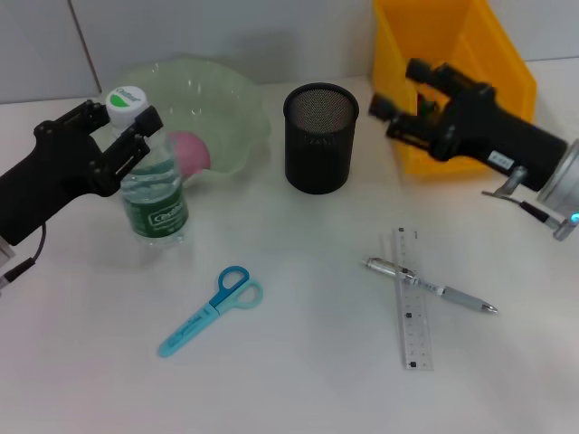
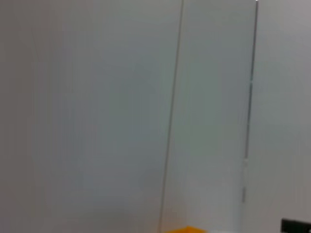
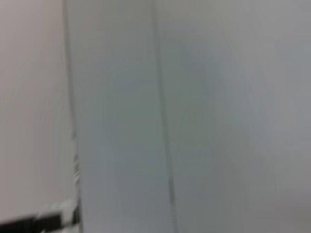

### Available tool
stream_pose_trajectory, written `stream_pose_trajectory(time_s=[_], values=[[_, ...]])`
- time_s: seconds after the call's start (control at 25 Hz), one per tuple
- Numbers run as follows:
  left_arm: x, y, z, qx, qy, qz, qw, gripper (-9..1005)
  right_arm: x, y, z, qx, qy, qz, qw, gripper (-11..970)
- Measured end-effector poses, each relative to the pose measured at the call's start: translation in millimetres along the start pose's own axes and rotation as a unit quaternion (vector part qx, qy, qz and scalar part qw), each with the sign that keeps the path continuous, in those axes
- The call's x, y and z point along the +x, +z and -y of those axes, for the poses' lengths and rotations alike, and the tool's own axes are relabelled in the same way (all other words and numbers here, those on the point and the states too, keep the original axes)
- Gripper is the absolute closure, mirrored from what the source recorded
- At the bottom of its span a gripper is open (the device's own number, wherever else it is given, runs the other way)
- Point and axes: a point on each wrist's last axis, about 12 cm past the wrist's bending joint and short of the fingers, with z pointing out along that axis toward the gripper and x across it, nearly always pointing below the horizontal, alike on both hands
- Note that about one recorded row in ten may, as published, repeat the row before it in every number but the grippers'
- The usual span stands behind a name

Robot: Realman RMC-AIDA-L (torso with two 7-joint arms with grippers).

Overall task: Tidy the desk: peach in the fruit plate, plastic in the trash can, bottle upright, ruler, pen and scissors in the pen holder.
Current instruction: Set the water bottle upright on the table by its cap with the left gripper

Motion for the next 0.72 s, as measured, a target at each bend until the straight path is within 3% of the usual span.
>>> stream_pose_trajectory(time_s=[0.28,0.56,0.72], values=[[11,-5,-1.3,-0.046,0.006,0.004,0.999,550,0,-1,1.5,0.025,0.0,0.028,0.999,136],[19,-4,-0.2,-0.067,0.01,-0.002,0.998,549,1,0,-1.2,0.01,0.007,0.019,1.0,136],[20,-2,0.9,-0.067,0.017,-0.003,0.998,548,-1,-7,0.8,-0.02,0.029,-0.028,0.999,136]])
